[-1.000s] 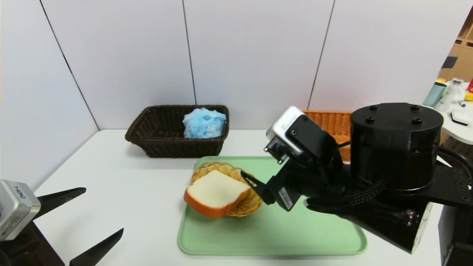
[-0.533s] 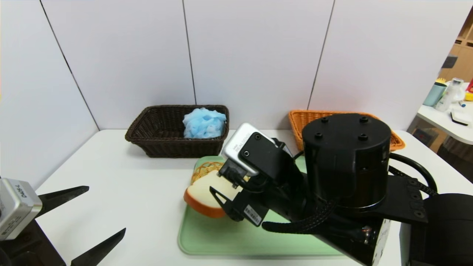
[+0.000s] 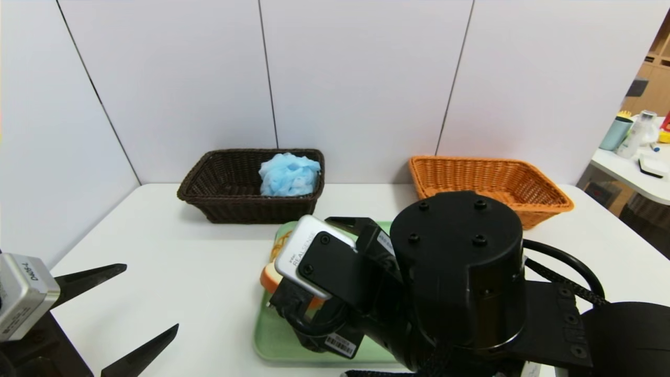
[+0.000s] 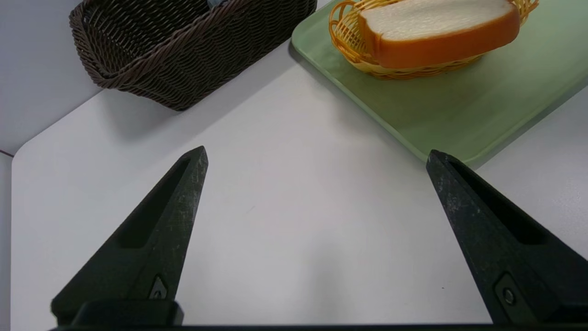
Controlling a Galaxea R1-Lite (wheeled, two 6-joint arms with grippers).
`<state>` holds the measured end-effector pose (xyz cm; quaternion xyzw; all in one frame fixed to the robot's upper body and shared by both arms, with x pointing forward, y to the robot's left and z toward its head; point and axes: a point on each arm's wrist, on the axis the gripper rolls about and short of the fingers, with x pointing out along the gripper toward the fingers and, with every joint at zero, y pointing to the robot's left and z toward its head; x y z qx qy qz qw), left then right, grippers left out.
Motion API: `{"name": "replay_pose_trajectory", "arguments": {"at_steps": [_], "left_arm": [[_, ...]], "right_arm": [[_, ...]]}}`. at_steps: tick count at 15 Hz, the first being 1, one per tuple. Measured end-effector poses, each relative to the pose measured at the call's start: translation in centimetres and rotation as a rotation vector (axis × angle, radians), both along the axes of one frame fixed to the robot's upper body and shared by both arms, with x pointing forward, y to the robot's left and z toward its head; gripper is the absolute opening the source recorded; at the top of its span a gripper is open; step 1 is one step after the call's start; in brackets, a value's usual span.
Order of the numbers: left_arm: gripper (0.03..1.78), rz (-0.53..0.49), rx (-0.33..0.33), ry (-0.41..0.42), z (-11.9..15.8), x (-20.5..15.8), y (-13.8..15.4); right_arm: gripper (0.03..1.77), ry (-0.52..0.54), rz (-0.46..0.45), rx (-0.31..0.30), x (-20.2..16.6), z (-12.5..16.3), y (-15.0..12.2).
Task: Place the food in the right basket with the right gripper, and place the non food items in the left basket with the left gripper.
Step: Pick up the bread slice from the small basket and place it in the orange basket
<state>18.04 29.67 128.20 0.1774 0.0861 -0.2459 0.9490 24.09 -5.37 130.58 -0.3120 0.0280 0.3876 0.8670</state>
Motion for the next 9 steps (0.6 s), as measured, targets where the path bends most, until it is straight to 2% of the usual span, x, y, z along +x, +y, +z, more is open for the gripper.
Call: {"name": "replay_pose_trajectory", "arguments": {"at_steps": [9], "left_arm": [[1.69, -0.005, 0.019, -0.014, 0.1, 0.0, 0.0]], "right_arm": [[1.69, 0.006, 0.006, -0.094, -2.0, -0.6, 0.0]]}}
